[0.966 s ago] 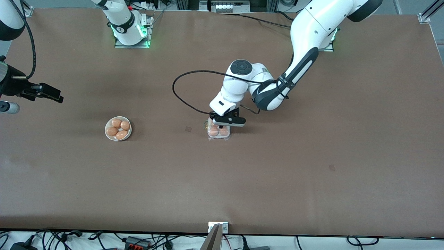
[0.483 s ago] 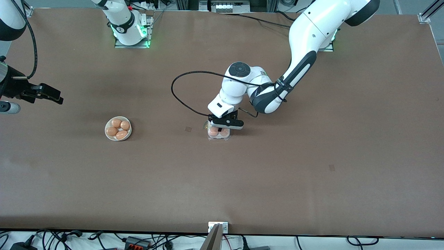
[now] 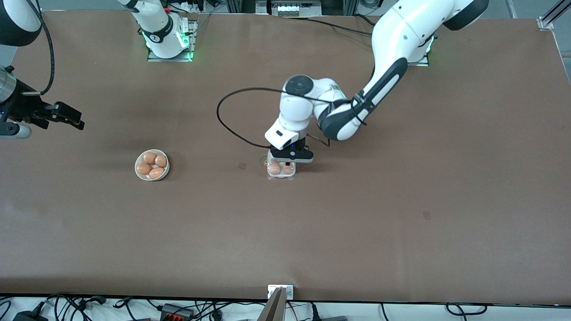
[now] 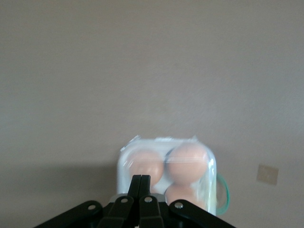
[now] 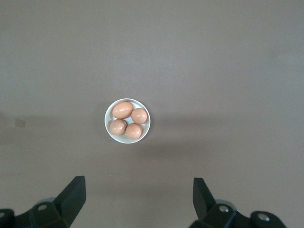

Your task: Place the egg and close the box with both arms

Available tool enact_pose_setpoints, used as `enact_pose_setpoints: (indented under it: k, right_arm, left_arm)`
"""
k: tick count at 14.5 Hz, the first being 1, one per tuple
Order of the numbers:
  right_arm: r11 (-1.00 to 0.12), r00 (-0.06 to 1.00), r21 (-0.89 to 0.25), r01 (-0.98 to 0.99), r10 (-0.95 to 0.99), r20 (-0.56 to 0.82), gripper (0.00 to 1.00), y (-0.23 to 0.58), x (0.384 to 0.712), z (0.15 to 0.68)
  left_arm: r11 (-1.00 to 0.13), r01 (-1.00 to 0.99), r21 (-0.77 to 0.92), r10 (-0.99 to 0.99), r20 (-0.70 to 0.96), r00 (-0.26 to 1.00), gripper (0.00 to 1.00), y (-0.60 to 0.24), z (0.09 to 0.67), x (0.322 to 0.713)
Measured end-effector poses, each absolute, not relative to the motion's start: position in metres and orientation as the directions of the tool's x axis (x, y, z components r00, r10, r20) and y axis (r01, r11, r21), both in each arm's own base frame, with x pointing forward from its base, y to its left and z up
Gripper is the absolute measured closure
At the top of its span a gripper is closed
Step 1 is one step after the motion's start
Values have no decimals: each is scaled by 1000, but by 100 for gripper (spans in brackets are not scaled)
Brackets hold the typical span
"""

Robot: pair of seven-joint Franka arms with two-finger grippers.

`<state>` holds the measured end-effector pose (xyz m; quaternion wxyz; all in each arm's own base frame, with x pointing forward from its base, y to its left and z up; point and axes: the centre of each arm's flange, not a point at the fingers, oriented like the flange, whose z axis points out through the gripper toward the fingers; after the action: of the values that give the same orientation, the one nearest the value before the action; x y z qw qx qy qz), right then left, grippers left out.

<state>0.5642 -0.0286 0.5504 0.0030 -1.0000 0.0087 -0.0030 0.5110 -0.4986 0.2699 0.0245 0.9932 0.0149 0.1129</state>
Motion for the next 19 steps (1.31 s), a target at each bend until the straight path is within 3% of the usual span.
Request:
enact_pose_setpoints:
  k: [5,13,15,17,19]
  right_arm:
    - [-1000,1000,-5,-18,-18,18,0,-30,560,559]
    - [-1000,1000,-5,-20,-20,15,0,-31,550,571]
    - [-1000,1000,-5,-20,-20,13,0,-31,550,570]
    - [-1000,1000,-5,-20,-20,12,0,-31,550,569]
    - [-1000,1000,-5,-19,-19,11,0,-30,550,569]
  left_arm:
    - [-998,59,-36,53,160,986,97,-478,339,505]
    - [-983,-150,-101,-150,-8,989,96,-329,420,570]
    - [-974,-199,-103,-198,-28,980,93,-303,430,579]
    - [-951,-290,-111,-285,-60,957,80,-283,447,586]
    - [-936,-346,-64,-338,-111,934,75,-251,465,597]
